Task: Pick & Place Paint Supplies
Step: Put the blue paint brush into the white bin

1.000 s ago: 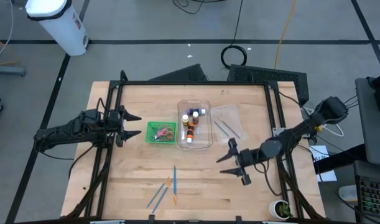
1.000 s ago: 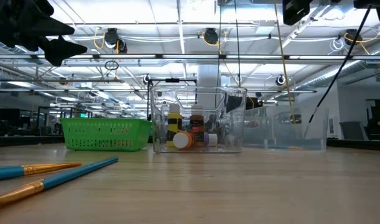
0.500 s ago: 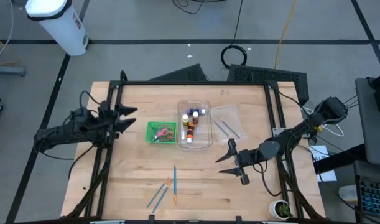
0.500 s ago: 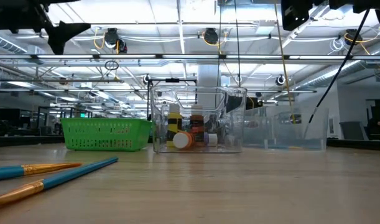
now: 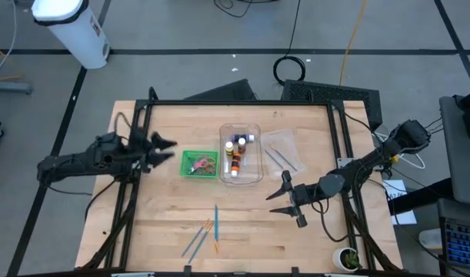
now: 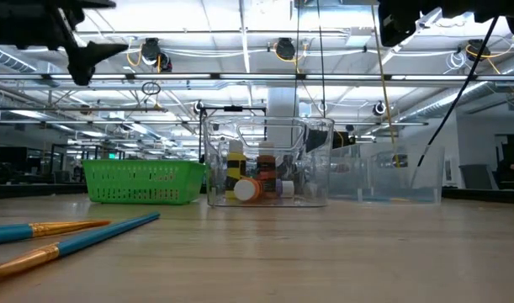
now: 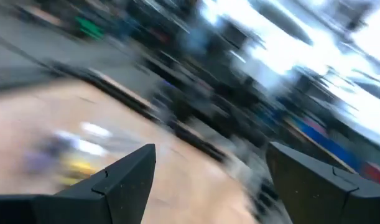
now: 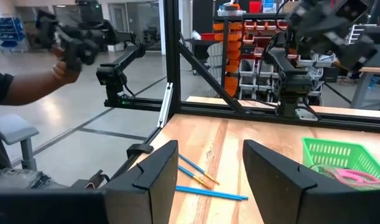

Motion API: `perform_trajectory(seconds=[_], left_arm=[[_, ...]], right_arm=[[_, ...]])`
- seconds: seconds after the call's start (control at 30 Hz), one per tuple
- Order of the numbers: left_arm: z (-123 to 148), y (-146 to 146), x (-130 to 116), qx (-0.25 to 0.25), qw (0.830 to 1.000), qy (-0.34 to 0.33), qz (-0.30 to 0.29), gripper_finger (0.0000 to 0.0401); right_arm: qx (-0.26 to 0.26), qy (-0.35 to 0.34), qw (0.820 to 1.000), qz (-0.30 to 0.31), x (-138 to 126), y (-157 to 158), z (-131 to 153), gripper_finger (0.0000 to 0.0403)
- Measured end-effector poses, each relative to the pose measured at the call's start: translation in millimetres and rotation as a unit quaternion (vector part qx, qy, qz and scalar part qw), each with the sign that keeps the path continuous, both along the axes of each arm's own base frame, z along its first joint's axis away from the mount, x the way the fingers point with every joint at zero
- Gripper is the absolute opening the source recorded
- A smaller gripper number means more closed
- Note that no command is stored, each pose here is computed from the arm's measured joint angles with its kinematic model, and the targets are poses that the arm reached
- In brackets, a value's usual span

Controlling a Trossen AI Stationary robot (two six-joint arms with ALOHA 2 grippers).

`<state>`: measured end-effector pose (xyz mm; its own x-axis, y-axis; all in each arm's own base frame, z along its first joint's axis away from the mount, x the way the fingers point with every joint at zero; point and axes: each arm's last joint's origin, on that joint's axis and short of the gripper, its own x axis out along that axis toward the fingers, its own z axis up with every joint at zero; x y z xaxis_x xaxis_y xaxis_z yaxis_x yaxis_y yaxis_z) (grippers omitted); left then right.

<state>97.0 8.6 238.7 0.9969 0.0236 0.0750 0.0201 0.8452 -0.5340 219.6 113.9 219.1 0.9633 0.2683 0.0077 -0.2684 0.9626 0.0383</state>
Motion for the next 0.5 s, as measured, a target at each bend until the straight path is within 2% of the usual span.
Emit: perform_trajectory(seconds=[0.07, 0.13, 0.2, 0.33, 0.43, 0.5], left_arm=[[1.1, -7.9, 11.0, 0.000, 0.996, 0.000, -0.086, 0.0310], [2.0, -18.6, 25.0, -0.007, 0.990, -0.002, -0.141, 0.0310], [0.4, -33.1, 40.0, 0.002, 0.986, -0.006, -0.168, 0.0310], [-4.2, -71.4, 66.9, 0.055, 0.976, -0.001, -0.213, 0.0310], [-2.4, -102.8, 83.1, 0.091, 0.964, 0.039, -0.246, 0.0310], [-2.4, -122.2, 93.1, 0.111, 0.958, 0.094, -0.249, 0.0310]], right_arm=[[0.010, 0.003, 1.000, 0.000, 0.0, 0.0, -0.1, 0.0172], [0.024, 0.007, 1.000, 0.000, 0.0, 0.0, 0.0, 0.0172], [0.032, 0.009, 0.999, 0.000, 0.0, 0.0, 0.0, 0.0171], [0.038, 0.011, 0.999, 0.000, 0.0, 0.0, 0.0, 0.0171], [0.039, 0.015, 0.999, 0.000, 0.0, 0.0, -0.8, 0.0171], [0.043, 0.016, 0.999, 0.000, 0.0, 0.0, -0.8, 0.0171]])
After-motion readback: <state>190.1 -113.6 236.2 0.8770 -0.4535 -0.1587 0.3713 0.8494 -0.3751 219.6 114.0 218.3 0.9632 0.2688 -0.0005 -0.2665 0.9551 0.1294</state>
